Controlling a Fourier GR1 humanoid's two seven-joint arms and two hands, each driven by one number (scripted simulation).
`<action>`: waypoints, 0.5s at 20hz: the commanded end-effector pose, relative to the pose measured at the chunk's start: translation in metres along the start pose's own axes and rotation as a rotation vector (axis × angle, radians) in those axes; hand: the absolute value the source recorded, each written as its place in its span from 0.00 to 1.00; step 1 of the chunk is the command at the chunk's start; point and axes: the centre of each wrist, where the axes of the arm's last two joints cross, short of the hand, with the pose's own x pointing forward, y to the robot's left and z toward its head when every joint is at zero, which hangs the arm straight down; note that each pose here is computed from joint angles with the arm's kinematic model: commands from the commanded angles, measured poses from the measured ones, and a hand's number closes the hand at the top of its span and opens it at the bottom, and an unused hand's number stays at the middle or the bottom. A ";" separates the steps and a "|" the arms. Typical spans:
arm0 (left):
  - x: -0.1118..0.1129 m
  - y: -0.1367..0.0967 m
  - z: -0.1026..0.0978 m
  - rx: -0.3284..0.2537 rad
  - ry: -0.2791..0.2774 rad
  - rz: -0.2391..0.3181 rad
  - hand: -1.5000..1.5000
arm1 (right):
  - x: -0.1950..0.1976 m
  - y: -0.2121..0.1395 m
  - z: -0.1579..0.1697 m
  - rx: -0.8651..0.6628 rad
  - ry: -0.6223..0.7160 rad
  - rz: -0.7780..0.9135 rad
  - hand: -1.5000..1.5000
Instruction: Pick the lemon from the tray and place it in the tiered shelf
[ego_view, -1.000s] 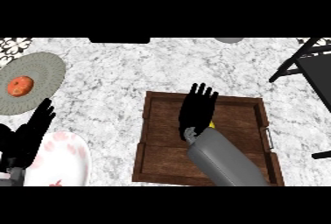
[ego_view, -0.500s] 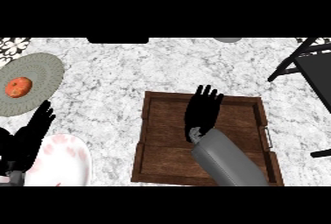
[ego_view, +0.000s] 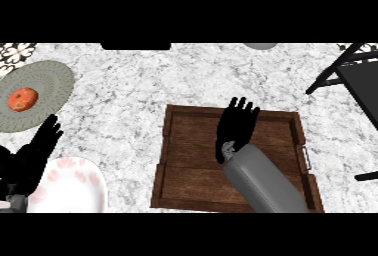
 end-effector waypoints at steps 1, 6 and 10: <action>-0.002 0.014 -0.006 0.008 0.006 -0.007 0.50 | -0.002 0.025 0.009 0.037 0.141 0.042 1.00; 0.004 -0.018 -0.003 0.008 -0.002 -0.002 0.50 | -0.004 0.019 -0.001 0.036 0.093 0.045 1.00; -0.005 -0.008 0.006 0.004 0.015 0.004 0.50 | 0.000 0.023 0.001 0.006 0.081 0.091 1.00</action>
